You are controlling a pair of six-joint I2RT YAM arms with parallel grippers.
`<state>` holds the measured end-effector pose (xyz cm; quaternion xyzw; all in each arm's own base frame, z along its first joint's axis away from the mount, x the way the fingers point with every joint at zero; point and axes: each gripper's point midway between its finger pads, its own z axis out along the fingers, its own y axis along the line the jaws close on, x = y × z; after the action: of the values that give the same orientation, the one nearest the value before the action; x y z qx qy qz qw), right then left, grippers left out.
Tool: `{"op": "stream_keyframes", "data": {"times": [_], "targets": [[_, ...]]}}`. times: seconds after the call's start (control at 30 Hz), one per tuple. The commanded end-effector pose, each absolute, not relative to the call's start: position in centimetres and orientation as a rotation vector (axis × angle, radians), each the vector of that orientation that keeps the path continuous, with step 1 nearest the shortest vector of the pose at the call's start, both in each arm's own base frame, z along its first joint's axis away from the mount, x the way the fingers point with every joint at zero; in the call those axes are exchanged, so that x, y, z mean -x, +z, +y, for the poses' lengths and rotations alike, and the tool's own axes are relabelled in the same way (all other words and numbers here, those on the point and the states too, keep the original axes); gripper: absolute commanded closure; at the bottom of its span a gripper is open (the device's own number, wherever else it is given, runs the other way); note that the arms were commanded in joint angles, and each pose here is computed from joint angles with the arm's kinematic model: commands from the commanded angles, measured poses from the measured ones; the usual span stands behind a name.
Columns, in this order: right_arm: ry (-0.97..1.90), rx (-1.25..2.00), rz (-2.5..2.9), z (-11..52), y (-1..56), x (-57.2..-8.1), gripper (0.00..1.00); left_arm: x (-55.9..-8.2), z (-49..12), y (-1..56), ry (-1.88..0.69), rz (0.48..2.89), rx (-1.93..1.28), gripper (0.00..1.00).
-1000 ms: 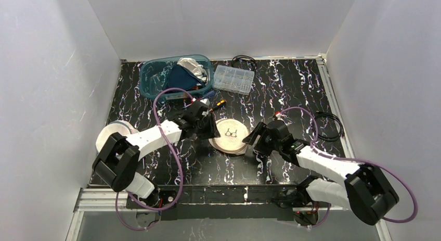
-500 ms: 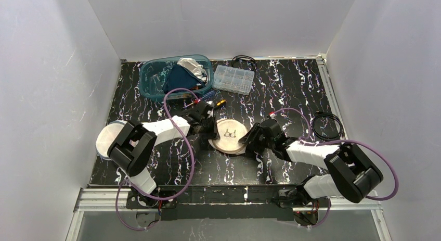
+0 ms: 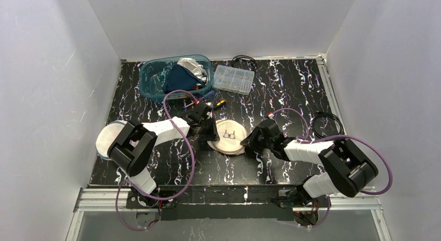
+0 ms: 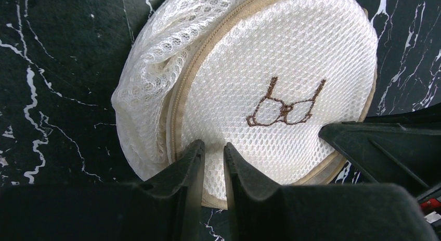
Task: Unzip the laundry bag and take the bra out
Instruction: Move the laundry bag to the center of the board.
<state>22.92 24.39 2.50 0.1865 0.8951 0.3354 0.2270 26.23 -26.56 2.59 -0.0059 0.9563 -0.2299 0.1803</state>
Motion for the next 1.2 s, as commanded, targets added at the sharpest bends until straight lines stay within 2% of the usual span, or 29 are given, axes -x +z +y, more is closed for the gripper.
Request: {"op": "stream_keyframes", "data": {"times": [0.0,0.23,0.37,0.6,0.87,1.17], "targets": [[0.847,-0.487,2.476,23.5,1.5,-22.8,0.81,-26.0,-26.2,2.8,-0.636,2.718,0.024,0.79],[0.785,-0.479,2.475,22.5,1.2,-22.7,0.95,-26.1,-26.5,5.6,-0.683,2.68,0.044,0.71],[0.713,-0.477,2.461,21.5,1.1,-23.0,0.99,-26.0,-26.3,8.2,-0.701,2.64,0.046,0.7],[0.566,-0.461,2.442,18.0,1.5,-25.2,0.99,-24.9,-24.0,12.6,-0.666,2.56,0.051,0.67],[0.318,-0.338,2.427,13.7,3.6,-30.6,0.99,-22.1,-20.4,15.9,-0.65,2.47,0.038,0.65],[0.275,-0.189,2.459,15.1,3.6,-36.7,0.97,-19.3,-18.9,15.9,-0.707,2.443,0.054,0.64]]}}
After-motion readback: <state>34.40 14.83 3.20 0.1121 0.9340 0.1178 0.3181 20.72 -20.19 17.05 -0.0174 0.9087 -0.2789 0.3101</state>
